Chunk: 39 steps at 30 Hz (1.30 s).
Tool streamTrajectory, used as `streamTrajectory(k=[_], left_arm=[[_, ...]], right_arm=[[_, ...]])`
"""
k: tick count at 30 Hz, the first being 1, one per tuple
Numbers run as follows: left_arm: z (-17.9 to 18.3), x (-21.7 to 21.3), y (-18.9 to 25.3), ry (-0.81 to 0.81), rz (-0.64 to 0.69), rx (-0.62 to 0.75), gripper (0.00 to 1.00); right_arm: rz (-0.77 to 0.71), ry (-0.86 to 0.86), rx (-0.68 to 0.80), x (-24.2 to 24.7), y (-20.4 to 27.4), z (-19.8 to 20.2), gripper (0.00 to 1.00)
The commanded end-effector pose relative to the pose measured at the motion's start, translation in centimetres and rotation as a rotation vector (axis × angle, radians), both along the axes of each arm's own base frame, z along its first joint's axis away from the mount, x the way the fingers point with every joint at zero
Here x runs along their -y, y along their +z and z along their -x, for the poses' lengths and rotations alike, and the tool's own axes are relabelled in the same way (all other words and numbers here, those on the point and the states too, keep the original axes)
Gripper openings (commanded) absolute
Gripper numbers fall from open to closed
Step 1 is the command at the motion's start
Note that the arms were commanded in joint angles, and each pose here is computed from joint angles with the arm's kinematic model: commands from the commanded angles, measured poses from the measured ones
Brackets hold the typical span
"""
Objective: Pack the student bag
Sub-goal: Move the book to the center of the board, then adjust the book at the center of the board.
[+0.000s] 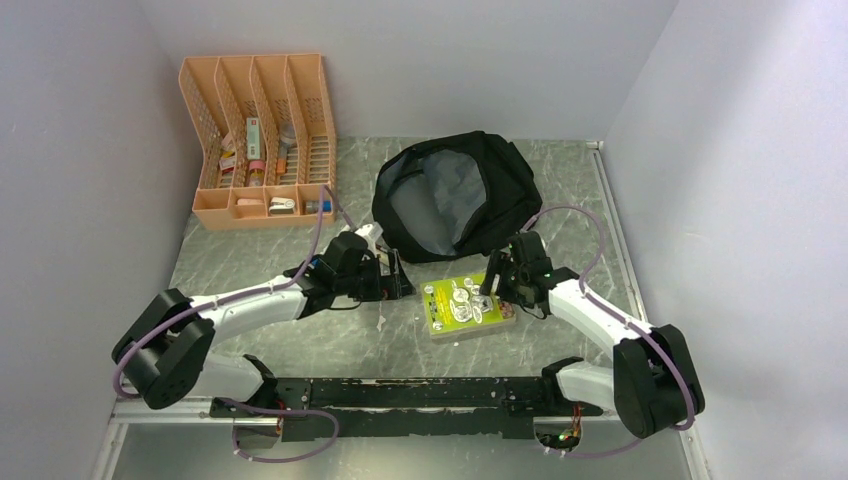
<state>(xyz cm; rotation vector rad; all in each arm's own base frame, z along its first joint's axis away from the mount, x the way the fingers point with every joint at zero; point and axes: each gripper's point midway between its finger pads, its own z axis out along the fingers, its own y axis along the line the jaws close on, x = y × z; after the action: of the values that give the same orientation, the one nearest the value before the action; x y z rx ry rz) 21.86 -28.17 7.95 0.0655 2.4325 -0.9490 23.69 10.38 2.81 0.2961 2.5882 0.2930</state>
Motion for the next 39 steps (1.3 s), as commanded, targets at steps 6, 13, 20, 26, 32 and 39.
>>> streamTrajectory(k=[6, 13, 20, 26, 32, 39], left_arm=[[0.3, 1.1, -0.4, -0.042, 0.02, -0.008, 0.98], [0.3, 0.7, -1.8, -0.039, -0.048, -0.04, 0.91], [1.0, -0.1, -2.7, -0.037, -0.068, -0.058, 0.78], [2.1, 0.7, -3.4, -0.09, -0.028, -0.092, 0.63], [2.9, 0.6, -4.1, -0.118, -0.036, -0.109, 0.58], [2.9, 1.3, -4.2, -0.149, -0.02, -0.108, 0.56]], right_arm=[[-0.303, 0.167, -0.025, -5.9, 1.2, 2.4, 0.73], [-0.345, 0.254, -0.004, -7.2, 2.1, 2.7, 0.7], [-0.13, 0.113, 0.0, -3.1, 1.1, 1.9, 0.74], [-0.215, 0.159, -0.033, -4.7, 0.2, 2.7, 0.73], [-0.264, 0.187, -0.039, -5.6, 0.1, 3.1, 0.71], [-0.312, 0.248, -0.124, -6.7, -0.6, 5.2, 0.62]])
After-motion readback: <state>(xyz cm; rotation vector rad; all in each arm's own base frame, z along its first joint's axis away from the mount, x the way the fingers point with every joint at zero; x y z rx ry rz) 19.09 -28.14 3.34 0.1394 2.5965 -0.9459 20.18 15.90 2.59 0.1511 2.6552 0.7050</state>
